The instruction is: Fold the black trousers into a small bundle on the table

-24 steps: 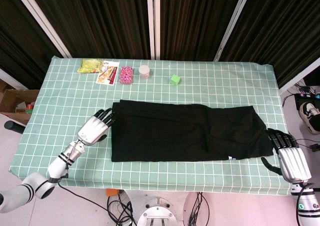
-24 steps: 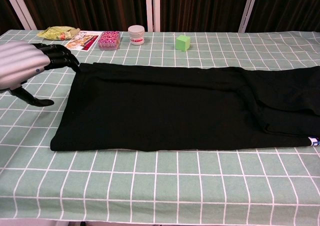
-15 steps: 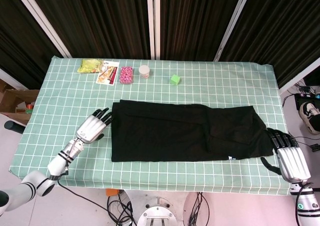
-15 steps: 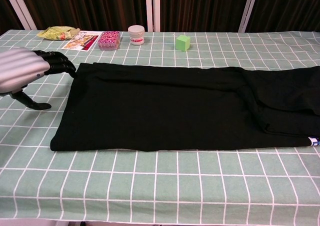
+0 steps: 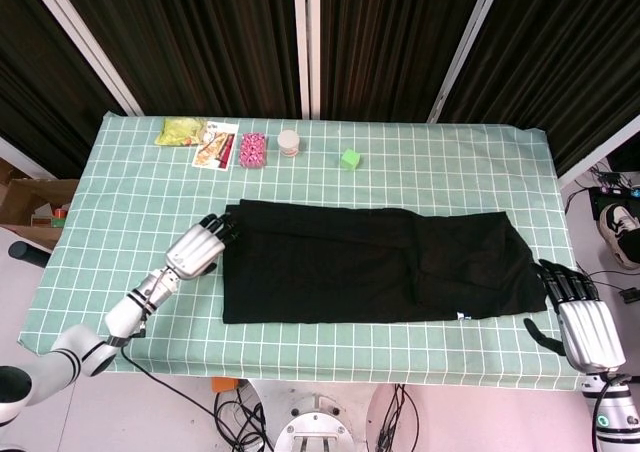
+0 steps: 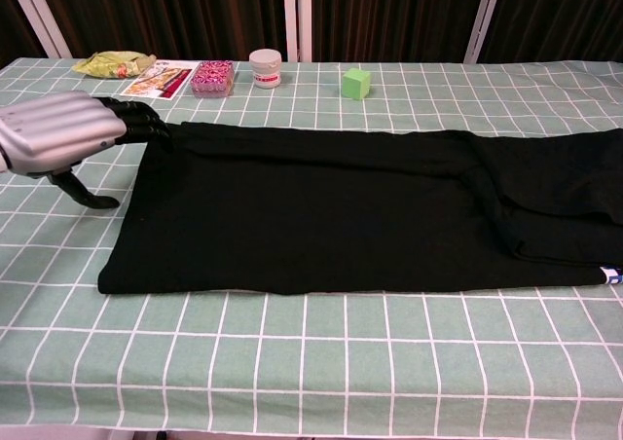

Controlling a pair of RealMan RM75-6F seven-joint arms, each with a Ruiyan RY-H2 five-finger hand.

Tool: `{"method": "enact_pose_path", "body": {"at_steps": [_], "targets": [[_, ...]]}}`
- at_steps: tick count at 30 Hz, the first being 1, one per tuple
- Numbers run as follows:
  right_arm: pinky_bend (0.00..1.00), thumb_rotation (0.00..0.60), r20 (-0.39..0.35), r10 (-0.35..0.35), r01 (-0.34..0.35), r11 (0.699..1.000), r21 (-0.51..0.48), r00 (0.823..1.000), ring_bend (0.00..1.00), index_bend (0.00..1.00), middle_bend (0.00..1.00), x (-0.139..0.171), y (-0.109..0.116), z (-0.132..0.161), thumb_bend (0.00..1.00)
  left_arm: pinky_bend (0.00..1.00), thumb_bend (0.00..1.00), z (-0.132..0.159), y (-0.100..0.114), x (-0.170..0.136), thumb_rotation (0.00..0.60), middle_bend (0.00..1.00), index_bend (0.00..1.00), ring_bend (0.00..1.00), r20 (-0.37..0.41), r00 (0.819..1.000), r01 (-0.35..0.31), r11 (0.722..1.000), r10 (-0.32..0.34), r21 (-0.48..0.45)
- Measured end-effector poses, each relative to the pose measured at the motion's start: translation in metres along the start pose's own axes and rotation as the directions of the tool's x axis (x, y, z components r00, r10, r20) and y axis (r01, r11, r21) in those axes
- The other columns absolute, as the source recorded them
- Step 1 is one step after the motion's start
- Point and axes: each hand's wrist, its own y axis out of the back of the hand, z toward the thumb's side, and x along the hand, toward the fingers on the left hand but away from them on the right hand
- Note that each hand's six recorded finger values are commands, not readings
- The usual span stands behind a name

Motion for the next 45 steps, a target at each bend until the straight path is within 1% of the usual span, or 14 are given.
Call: {"method": "enact_pose_path", "body": {"at_steps": [3, 9, 20, 24, 30, 32, 34, 36, 38, 41, 45], "targets": [[0.2, 0.6, 0.003, 0.002, -0.002, 1.0, -0.003, 1.0, 0.11, 0.14, 0.14, 0.001, -0.001, -0.001, 0.18, 0.22, 0.02, 0.002, 0.005, 0.005, 0.6, 0.16, 0.21, 0.1, 0.011, 1.0, -0.003, 1.0, 0.003, 0.004], [0.2, 0.6, 0.015, 0.006, -0.006, 1.0, -0.008, 1.0, 0.11, 0.14, 0.14, 0.003, -0.004, -0.004, 0.18, 0.21, 0.0, 0.009, 0.007, 0.016, 0.6, 0.15, 0.21, 0.1, 0.039, 0.999, 0.012, 1.0, -0.013, 0.027], [0.2, 0.6, 0.034, 0.003, -0.003, 1.0, -0.01, 0.999, 0.11, 0.14, 0.14, 0.006, -0.004, -0.009, 0.18, 0.21, 0.0, 0.025, 0.014, 0.035, 0.6, 0.15, 0.21, 0.1, 0.088, 0.996, -0.006, 1.0, 0.005, 0.008], [0.2, 0.6, 0.04, 0.002, -0.002, 1.0, -0.012, 0.999, 0.11, 0.14, 0.14, 0.008, -0.005, -0.009, 0.18, 0.21, 0.0, 0.027, 0.015, 0.04, 0.6, 0.15, 0.21, 0.1, 0.09, 0.996, -0.017, 1.0, 0.018, -0.012], [0.2, 0.6, 0.047, 0.003, -0.002, 1.0, -0.013, 0.999, 0.11, 0.14, 0.14, 0.01, -0.006, -0.01, 0.18, 0.21, 0.0, 0.031, 0.013, 0.043, 0.6, 0.15, 0.26, 0.1, 0.087, 0.995, -0.045, 0.997, 0.05, -0.065], [0.19, 0.6, 0.047, 0.004, -0.003, 1.0, -0.013, 0.999, 0.11, 0.14, 0.14, 0.01, -0.006, -0.01, 0.18, 0.21, 0.04, 0.033, 0.011, 0.042, 0.6, 0.16, 0.29, 0.1, 0.092, 0.994, -0.05, 0.995, 0.058, -0.087], [0.19, 0.6, 0.048, 0.006, -0.005, 1.0, -0.013, 0.999, 0.11, 0.14, 0.14, 0.01, -0.007, -0.01, 0.18, 0.21, 0.12, 0.035, 0.009, 0.042, 0.6, 0.16, 0.31, 0.1, 0.1, 0.993, -0.055, 0.993, 0.065, -0.104], [0.19, 0.6, 0.049, 0.007, -0.007, 1.0, -0.012, 0.999, 0.11, 0.14, 0.14, 0.01, -0.008, -0.01, 0.18, 0.21, 0.24, 0.038, 0.007, 0.041, 0.6, 0.16, 0.33, 0.1, 0.112, 0.991, -0.063, 0.992, 0.075, -0.112], [0.19, 0.6, 0.05, 0.009, -0.008, 1.0, -0.013, 0.999, 0.11, 0.14, 0.14, 0.01, -0.008, -0.01, 0.18, 0.21, 0.31, 0.04, 0.007, 0.041, 0.6, 0.16, 0.34, 0.1, 0.124, 0.989, -0.072, 0.991, 0.086, -0.117], [0.18, 0.6, 0.049, 0.01, -0.009, 1.0, -0.013, 0.999, 0.11, 0.14, 0.14, 0.01, -0.009, -0.009, 0.18, 0.21, 0.37, 0.041, 0.005, 0.04, 0.6, 0.16, 0.35, 0.1, 0.132, 0.987, -0.078, 0.99, 0.094, -0.119], [0.17, 0.6, 0.051, 0.013, -0.012, 1.0, -0.011, 0.999, 0.11, 0.14, 0.14, 0.011, -0.01, -0.009, 0.18, 0.21, 0.38, 0.04, 0.004, 0.039, 0.6, 0.17, 0.4, 0.1, 0.134, 0.986, -0.082, 0.988, 0.099, -0.128]]}}
